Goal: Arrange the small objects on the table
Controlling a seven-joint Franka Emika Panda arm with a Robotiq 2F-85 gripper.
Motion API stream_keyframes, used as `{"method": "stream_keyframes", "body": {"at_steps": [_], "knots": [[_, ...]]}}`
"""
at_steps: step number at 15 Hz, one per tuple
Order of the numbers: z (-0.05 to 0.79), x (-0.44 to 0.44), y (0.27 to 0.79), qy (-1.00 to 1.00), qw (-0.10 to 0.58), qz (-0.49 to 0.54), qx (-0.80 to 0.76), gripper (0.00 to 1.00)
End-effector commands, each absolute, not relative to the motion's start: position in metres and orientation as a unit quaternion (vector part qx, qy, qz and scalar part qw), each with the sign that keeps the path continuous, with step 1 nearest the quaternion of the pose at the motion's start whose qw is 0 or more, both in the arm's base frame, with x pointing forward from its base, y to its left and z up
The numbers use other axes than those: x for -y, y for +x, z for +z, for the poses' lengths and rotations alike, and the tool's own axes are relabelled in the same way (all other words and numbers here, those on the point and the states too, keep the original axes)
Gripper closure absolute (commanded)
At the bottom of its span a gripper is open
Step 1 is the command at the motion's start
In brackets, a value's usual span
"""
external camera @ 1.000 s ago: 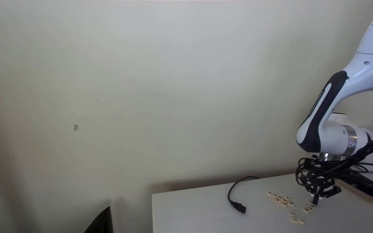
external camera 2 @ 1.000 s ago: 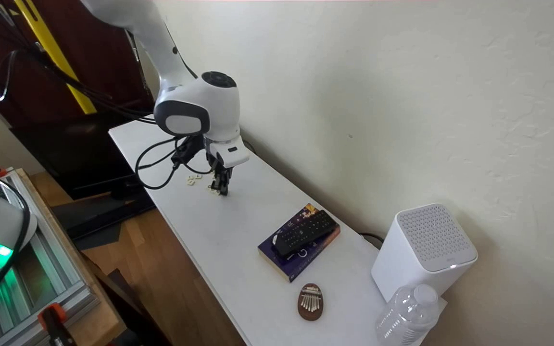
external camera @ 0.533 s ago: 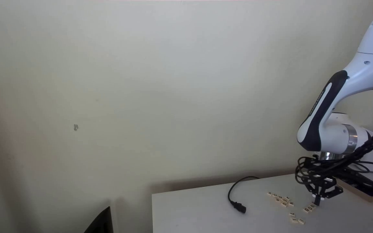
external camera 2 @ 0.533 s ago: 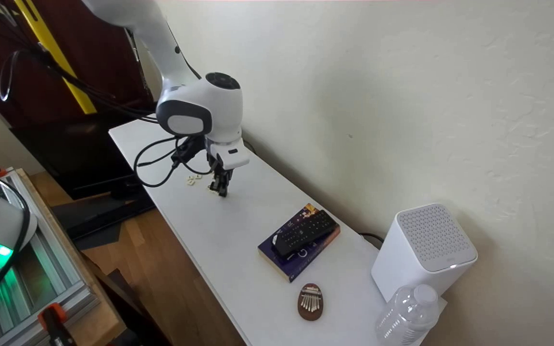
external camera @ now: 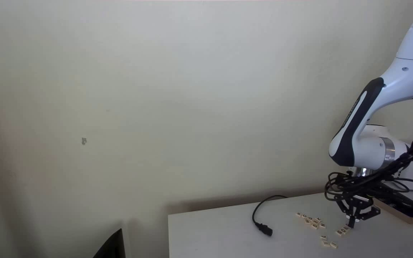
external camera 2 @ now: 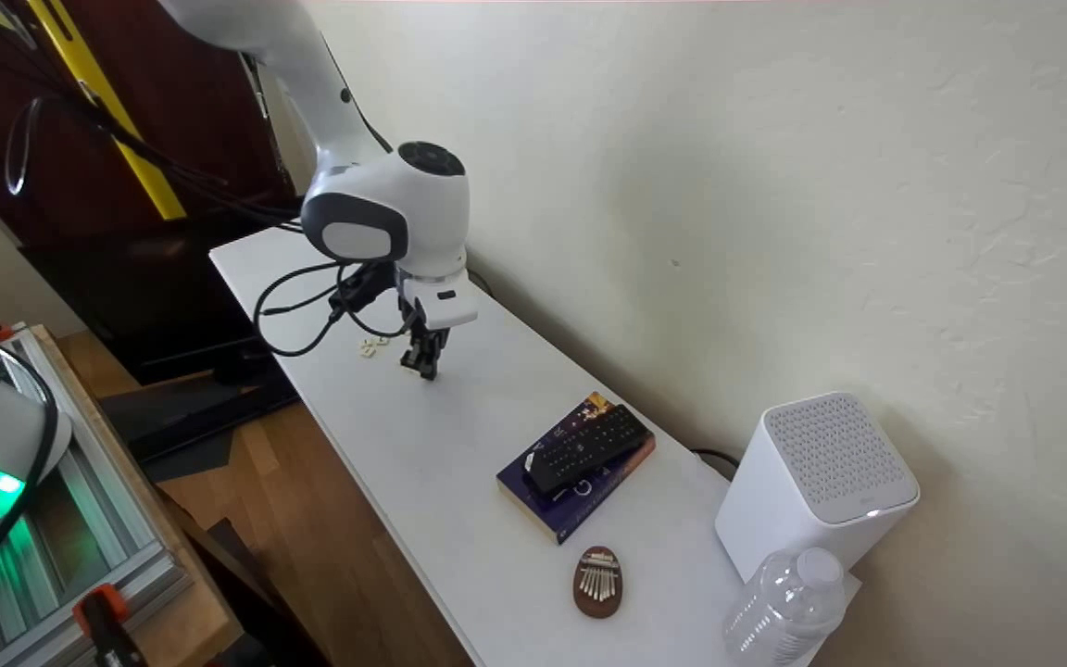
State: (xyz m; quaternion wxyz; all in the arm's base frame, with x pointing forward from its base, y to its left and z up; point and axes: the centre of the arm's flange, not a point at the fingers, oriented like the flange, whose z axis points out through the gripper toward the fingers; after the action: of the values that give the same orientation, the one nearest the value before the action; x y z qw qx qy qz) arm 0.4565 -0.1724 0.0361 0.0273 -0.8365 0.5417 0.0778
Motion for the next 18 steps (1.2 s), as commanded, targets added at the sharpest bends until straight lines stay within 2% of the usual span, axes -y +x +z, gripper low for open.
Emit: {"method": "stream_keyframes", "body": {"at_steps": [1,18], "knots": [[0.0180,0.1690,0.4528,-0.819,0.036,0.101,-0.563,1.00],[0.0178,0.1725,0.4477,-0.783,0.045,0.115,-0.609,1.00]]}}
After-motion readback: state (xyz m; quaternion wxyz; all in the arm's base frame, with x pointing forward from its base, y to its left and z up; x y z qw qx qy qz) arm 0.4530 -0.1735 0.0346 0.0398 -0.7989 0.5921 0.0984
